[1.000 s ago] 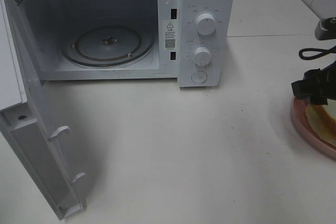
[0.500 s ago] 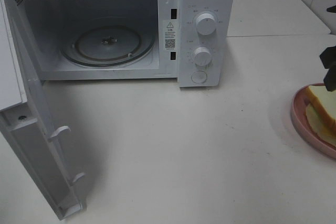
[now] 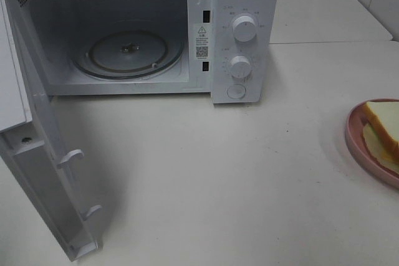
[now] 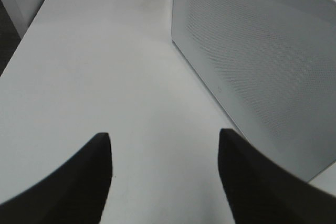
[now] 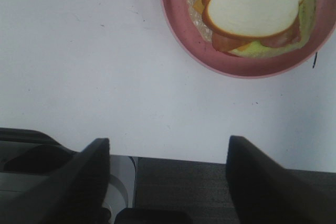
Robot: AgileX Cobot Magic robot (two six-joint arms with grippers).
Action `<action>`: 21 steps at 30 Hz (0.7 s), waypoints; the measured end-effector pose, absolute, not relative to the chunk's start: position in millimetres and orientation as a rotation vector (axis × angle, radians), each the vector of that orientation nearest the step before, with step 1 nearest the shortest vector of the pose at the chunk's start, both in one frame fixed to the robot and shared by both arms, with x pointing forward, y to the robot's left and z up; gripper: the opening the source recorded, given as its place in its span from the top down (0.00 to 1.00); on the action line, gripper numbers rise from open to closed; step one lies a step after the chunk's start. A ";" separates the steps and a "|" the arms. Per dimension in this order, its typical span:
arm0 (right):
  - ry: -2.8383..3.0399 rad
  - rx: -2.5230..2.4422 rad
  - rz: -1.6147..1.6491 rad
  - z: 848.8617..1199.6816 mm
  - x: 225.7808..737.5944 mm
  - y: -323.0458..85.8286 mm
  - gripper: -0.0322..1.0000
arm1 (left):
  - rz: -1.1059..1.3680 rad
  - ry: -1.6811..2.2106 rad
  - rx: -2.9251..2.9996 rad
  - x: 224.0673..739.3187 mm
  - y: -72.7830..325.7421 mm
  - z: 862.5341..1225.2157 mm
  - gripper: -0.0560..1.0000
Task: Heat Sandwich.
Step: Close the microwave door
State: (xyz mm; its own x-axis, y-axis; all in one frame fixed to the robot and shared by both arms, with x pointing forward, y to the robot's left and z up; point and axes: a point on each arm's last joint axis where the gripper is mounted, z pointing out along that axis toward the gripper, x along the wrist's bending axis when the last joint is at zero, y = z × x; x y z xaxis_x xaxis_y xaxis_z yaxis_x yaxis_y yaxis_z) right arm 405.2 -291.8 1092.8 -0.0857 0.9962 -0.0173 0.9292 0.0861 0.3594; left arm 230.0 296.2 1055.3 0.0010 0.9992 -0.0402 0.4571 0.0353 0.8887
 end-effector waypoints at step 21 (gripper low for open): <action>1.789 1.635 0.777 1088.2 262.2 -297.6 0.37 | 0.909 1.558 1.522 230.0 296.2 1055.3 0.41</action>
